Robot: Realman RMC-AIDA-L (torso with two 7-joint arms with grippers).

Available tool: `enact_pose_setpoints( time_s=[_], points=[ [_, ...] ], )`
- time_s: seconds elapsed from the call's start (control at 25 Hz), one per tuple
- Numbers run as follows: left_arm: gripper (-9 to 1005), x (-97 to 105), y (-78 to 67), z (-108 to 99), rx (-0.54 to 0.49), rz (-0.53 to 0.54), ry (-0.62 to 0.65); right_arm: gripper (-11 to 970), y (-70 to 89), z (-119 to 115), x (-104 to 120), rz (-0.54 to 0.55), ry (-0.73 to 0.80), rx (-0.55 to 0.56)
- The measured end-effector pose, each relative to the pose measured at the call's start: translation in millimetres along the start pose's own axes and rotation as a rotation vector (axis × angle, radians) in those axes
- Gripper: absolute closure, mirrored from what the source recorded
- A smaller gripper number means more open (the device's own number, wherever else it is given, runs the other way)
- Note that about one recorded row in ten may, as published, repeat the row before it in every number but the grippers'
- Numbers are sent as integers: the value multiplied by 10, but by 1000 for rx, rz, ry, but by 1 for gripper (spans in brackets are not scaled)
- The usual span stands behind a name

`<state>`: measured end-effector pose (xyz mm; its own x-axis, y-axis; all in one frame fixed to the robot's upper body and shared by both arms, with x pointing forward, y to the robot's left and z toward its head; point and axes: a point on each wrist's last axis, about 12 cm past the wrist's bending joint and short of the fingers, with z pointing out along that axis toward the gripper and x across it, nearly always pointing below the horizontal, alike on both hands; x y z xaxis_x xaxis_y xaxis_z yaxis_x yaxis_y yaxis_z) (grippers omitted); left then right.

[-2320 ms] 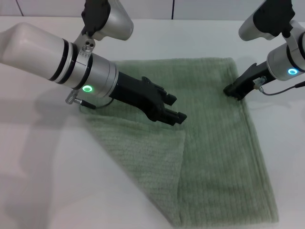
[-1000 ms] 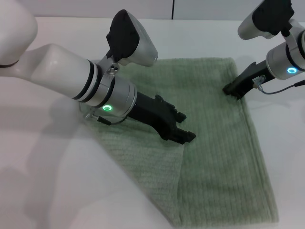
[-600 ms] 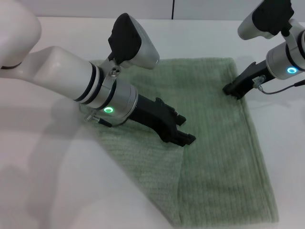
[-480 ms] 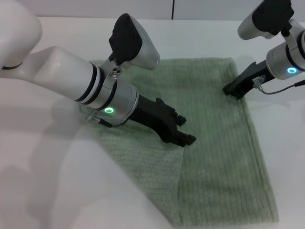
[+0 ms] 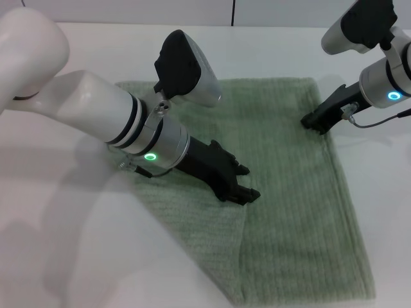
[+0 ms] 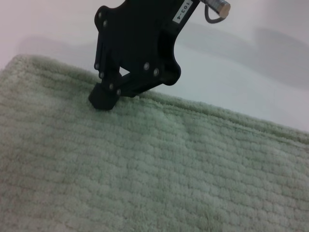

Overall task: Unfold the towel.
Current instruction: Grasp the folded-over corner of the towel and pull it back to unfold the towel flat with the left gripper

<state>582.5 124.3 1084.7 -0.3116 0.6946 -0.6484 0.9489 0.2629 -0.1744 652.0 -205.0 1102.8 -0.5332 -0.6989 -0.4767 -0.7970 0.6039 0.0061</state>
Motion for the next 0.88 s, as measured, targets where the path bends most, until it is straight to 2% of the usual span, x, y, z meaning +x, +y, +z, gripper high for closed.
enact_pose_setpoints(
  time_s=[0.4, 0.56, 0.72, 0.88],
  points=[
    [482, 2, -12, 1, 7, 14, 13, 960, -2, -1, 2, 4, -2, 0],
    [726, 1, -11, -2, 7, 15, 14, 960, -3, -2, 1, 4, -3, 0],
    [910, -28, -21, 8, 16, 33, 28, 960, -1, -1, -4, 0, -1, 0],
    [930, -28, -21, 8, 16, 33, 28, 960, 0, -1, -5, -1, 0, 0]
  ],
)
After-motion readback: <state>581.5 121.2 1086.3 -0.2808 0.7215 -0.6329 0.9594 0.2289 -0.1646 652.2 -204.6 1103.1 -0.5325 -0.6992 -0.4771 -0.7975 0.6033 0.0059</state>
